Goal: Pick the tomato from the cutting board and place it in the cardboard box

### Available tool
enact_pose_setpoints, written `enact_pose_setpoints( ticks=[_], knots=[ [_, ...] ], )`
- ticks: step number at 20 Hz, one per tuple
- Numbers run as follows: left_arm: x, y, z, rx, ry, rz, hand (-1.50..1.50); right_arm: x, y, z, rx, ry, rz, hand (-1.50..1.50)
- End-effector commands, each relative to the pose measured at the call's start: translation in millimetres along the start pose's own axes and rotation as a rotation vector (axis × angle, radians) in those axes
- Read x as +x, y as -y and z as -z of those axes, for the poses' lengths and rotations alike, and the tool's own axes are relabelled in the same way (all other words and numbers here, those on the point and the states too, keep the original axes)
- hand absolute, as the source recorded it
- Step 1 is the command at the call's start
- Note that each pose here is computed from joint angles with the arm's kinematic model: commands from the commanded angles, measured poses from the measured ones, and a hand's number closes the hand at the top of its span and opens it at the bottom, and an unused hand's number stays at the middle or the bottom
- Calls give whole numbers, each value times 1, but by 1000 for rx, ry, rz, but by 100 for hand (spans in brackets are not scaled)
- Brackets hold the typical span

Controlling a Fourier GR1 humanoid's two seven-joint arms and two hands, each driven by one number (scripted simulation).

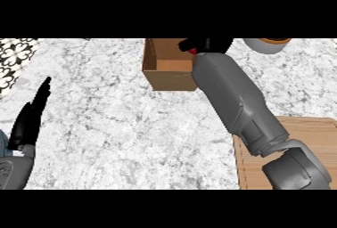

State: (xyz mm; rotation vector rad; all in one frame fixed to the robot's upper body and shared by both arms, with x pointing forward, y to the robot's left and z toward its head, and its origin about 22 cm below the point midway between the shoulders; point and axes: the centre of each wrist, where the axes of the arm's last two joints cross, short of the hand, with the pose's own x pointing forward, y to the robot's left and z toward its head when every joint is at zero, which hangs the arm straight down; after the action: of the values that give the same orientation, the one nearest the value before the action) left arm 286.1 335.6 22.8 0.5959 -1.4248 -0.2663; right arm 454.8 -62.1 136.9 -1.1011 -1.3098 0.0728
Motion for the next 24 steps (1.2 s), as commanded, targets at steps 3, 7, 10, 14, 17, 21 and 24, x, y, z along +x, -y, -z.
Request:
enact_pose_setpoints(
  ticks=[3,7,10,14,17,21,24],
  knots=[
    [-4,-5,-3,6,1,5,0,-3,-2,-3,-193,24,197,-150],
    [-3,-5,-7,42,-34,11,0,3,4,-1,-236,22,297,-150],
    [-26,-13,-9,40,-60,13,0,-6,10,0,-229,42,366,-150],
    [-25,-7,-14,51,-86,8,0,-6,15,-6,-221,37,399,-150],
    [-28,-13,-17,82,-100,16,0,-60,4,-18,-224,5,369,-150],
    [-42,-35,-24,97,-119,13,0,-86,12,-30,-213,-10,358,-150],
    [-48,-43,-30,108,-139,22,0,-96,32,-35,-191,7,334,-150]
  ],
)
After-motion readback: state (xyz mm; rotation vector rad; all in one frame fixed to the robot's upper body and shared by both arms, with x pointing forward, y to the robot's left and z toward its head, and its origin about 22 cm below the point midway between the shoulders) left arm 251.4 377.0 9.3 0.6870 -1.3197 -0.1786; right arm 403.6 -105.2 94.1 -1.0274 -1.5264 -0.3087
